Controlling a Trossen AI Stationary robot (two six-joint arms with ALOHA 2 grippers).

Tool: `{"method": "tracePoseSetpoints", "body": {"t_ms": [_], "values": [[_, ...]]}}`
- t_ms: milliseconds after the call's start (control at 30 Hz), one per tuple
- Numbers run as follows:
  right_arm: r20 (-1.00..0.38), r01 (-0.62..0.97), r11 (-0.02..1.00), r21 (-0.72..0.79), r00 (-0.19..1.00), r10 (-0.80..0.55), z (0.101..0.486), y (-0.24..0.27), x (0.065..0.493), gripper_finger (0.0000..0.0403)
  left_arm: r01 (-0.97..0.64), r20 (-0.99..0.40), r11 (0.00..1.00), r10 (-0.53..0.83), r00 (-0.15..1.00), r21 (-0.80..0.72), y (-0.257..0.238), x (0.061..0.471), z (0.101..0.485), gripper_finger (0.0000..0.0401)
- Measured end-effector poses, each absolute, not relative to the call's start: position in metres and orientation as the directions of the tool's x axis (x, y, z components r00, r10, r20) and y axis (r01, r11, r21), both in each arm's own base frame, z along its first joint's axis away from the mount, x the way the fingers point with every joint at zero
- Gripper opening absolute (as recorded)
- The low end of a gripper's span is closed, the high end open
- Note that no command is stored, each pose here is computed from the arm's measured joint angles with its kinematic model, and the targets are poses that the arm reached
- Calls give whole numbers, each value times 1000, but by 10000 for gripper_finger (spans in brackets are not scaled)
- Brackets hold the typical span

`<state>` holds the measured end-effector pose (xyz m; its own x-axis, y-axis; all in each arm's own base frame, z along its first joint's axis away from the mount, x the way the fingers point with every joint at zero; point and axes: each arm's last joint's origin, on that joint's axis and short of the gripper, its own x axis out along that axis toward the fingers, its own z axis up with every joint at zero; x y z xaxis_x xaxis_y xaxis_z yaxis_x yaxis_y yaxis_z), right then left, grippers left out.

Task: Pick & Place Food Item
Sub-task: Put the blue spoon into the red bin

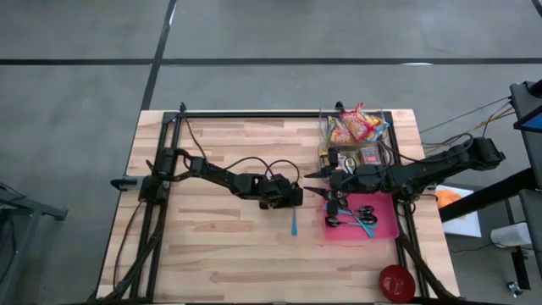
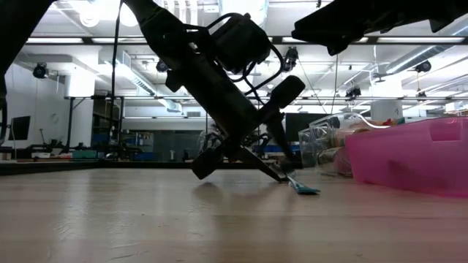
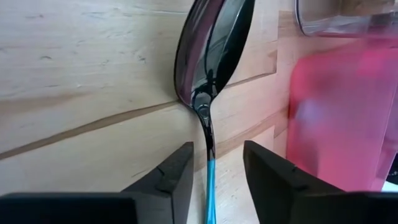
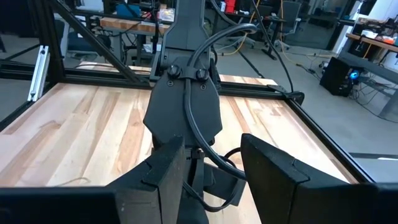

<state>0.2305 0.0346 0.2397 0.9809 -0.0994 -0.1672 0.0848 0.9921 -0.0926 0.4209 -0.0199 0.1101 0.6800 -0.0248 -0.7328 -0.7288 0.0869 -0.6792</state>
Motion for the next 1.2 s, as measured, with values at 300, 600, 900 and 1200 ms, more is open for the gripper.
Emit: {"method": "tracePoseSetpoints", "body": {"t_ms": [300, 600, 900, 1200], "values": [[-167, 85, 992, -92, 981, -99, 240, 35, 231, 156, -632, -675, 314, -38, 737, -708, -13, 424, 126, 152], [-167, 85, 992, -92, 981, -100, 240, 35, 231, 156, -288, -577, 818, -65, 814, -499, -10, 417, 180, 130], [-167, 85, 992, -93, 981, -100, 240, 34, 231, 156, -232, -536, 916, 22, 844, -328, -6, 369, 219, 7], [-166, 85, 992, -92, 981, -99, 240, 35, 231, 156, -98, -434, 984, 24, 901, -149, -5, 282, 243, 1]]}}
